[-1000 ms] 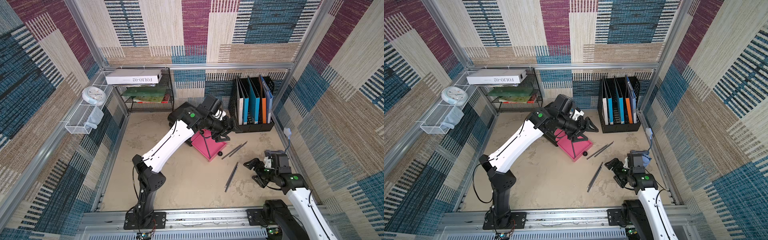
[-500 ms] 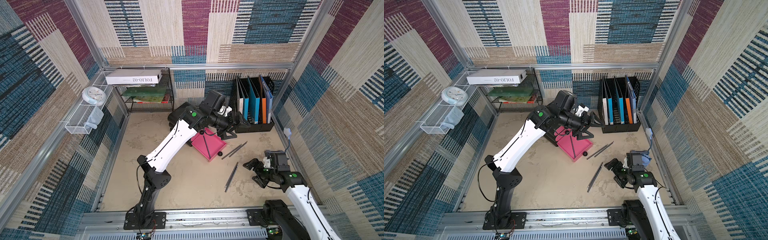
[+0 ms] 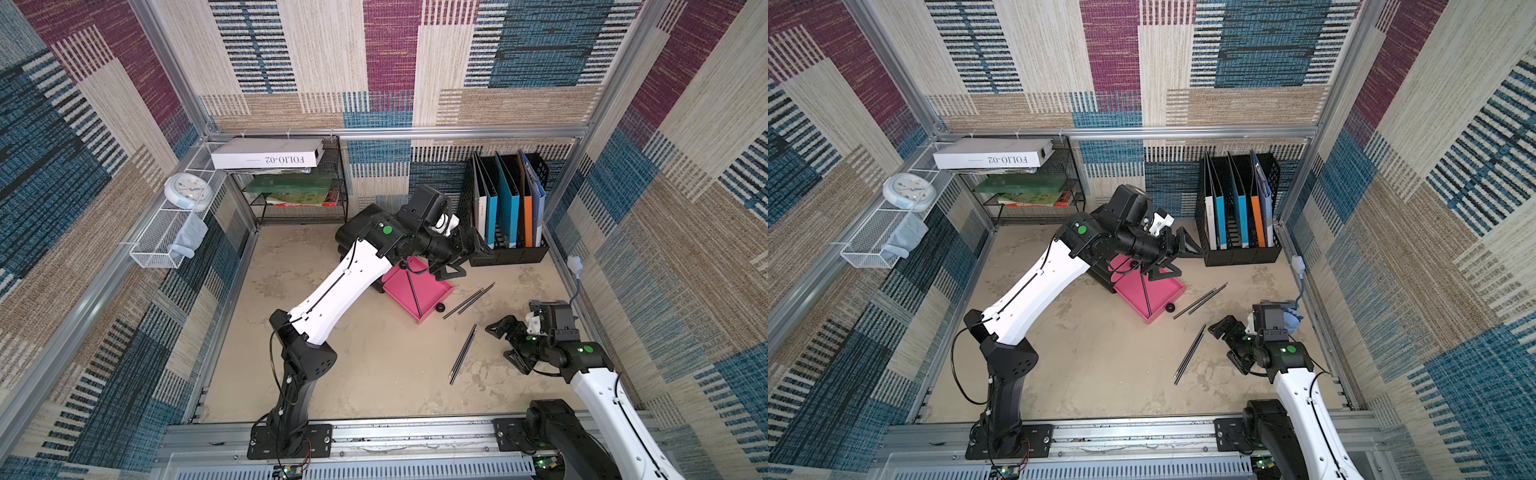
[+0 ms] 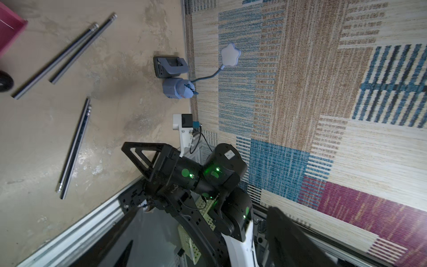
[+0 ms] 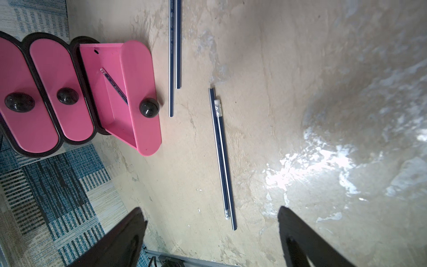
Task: Please place the pencils in the drawer according to their color
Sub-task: Pick up the pencil from the center of the board.
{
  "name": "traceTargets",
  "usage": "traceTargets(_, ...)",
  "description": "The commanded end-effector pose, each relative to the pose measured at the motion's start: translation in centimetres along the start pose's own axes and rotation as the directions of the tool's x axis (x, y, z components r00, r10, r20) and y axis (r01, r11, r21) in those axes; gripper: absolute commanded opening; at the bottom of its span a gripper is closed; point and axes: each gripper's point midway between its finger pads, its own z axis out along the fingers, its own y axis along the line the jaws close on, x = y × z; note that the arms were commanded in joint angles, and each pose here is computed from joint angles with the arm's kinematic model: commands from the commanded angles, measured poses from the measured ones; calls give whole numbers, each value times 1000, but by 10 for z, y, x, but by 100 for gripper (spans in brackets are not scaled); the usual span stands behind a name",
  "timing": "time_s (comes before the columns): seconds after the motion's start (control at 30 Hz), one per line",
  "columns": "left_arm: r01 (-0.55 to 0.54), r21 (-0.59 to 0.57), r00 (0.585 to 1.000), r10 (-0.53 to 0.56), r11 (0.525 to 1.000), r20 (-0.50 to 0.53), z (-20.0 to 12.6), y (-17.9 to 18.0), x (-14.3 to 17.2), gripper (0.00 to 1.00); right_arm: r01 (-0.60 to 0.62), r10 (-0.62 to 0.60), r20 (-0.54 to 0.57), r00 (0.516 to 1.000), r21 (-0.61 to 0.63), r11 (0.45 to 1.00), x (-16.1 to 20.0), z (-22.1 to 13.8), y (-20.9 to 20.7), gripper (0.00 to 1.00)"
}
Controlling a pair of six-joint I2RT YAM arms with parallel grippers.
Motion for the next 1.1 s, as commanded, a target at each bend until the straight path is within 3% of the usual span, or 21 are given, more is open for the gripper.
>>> traceTargets(0.0,-138,-102,987,145,985,67,-2,20,-11,90,22,-22,20,1000,-19,1000,-4,-3,7,94)
traceTargets(0.13,-252,-241,956,280,937,87,3,51,-25,91,37,-36,41,999,-18,999,-8,-3,8,94)
traceTargets(0.27,-363,-335,917,398,869,37,19,77,-33,91,45,-44,46,998,-15,999,-9,1,5,94)
traceTargets(0.4,-474,-442,858,513,761,-36,39,108,-44,92,23,-22,24,999,-16,1000,-3,6,-2,94)
traceTargets(0.53,-562,-469,803,585,681,-113,58,125,-48,92,1,0,31,1000,-20,1000,2,5,-9,94)
traceTargets(0.77,-675,-459,706,686,577,-175,86,120,-44,95,-67,67,40,997,12,998,12,4,-30,94)
traceTargets(1.0,-704,-474,674,709,530,-208,128,133,-45,98,-92,88,80,993,51,994,14,-2,-44,94)
traceTargets(1.07,-721,-483,650,728,497,-220,142,135,-45,99,-94,90,82,993,53,994,15,-2,-46,94)
